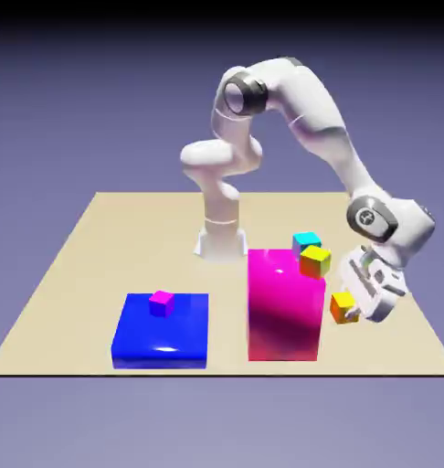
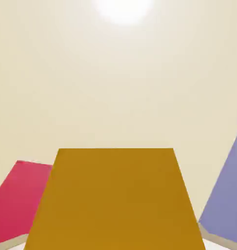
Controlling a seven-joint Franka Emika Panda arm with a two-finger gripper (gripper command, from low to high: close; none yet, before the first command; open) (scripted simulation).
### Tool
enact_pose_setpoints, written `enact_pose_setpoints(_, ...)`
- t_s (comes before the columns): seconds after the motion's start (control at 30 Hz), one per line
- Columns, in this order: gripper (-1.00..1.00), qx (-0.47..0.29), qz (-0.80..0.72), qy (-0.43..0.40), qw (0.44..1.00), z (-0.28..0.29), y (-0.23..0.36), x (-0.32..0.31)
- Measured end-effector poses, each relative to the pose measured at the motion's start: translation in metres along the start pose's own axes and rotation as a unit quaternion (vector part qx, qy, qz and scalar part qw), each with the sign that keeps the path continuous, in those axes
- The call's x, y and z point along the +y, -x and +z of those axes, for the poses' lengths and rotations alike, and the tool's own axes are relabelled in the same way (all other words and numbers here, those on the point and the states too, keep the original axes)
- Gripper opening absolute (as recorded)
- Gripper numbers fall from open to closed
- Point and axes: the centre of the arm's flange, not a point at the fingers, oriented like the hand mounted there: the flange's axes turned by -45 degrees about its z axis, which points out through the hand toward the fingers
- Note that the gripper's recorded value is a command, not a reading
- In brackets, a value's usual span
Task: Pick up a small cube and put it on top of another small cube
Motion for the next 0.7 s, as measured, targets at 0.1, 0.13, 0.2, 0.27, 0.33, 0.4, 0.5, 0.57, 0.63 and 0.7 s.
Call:
enact_pose_setpoints(0.1, -1.0, 0.02, 0.009, -0.04, 0.999, -0.035, 0.03, -0.009)
enact_pose_setpoints(0.13, -1.0, 0.029, 0.011, -0.053, 0.998, -0.046, 0.039, -0.014)
enact_pose_setpoints(0.2, -1.0, 0.046, 0.02, -0.072, 0.996, -0.079, 0.067, -0.021)
enact_pose_setpoints(0.27, -1.0, 0.038, 0.055, -0.056, 0.996, -0.118, 0.106, -0.019)
enact_pose_setpoints(0.33, -1.0, 0.013, 0.1, -0.023, 0.995, -0.145, 0.139, -0.01)
enact_pose_setpoints(0.4, -1.0, -0.001, 0.118, -0.004, 0.993, -0.151, 0.146, -0.004)
enact_pose_setpoints(0.5, -1.0, -0.001, 0.119, -0.005, 0.993, -0.121, 0.143, -0.001)
enact_pose_setpoints(0.57, -1.0, -0.001, 0.119, -0.005, 0.993, -0.093, 0.139, -0.001)
enact_pose_setpoints(0.63, 1.0, -0.001, 0.117, -0.004, 0.993, -0.083, 0.136, -0.002)
enact_pose_setpoints(0.7, 1.0, -0.002, 0.117, -0.003, 0.993, -0.098, 0.137, -0.002)
